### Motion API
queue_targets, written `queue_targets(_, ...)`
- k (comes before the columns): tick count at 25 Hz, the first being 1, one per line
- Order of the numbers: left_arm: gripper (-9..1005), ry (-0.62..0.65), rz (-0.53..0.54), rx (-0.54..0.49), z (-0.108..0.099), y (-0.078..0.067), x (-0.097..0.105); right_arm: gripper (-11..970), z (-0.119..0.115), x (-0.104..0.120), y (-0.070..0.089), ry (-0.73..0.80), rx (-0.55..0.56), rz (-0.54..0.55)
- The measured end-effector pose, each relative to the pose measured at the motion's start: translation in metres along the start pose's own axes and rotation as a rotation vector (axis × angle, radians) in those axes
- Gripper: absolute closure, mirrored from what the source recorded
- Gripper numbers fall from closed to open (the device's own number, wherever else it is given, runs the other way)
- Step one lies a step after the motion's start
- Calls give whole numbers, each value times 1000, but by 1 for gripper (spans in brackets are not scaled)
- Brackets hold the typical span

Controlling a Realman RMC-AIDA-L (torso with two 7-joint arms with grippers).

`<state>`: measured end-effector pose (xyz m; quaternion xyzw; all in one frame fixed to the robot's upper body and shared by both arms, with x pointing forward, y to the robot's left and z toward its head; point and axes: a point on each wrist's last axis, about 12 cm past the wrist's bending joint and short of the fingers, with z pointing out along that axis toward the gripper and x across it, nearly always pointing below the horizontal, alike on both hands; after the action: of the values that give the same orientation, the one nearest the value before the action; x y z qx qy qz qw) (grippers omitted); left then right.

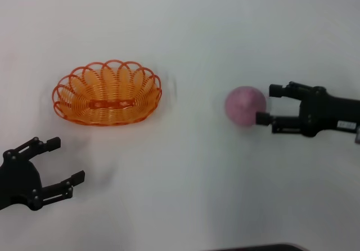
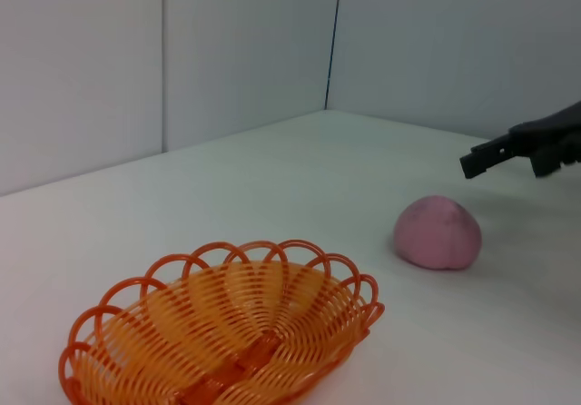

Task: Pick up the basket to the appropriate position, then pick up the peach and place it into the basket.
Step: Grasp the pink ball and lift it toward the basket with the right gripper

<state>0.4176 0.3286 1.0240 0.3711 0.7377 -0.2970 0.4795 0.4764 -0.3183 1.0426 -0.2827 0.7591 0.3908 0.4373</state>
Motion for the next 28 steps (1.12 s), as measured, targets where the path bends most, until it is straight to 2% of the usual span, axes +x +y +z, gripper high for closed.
queue_targets(3, 113, 0, 1, 0, 0, 0, 0, 10, -6, -13, -5, 20, 13, 98)
queue_targets(11, 113, -1, 6, 2, -1, 1, -2, 10, -6, -41, -14, 150, 19, 166)
queue_targets(19, 114, -8, 12, 2, 0, 2, -3, 11, -6, -75, -23, 266, 59, 52)
queue_targets(24, 115, -6, 15, 1, -1, 3, -4, 10, -3, -86, -22, 291, 43, -8)
queue_targets(28, 116, -7, 16, 1, -1, 3, -4, 10, 2, -96, -21, 377, 34, -114)
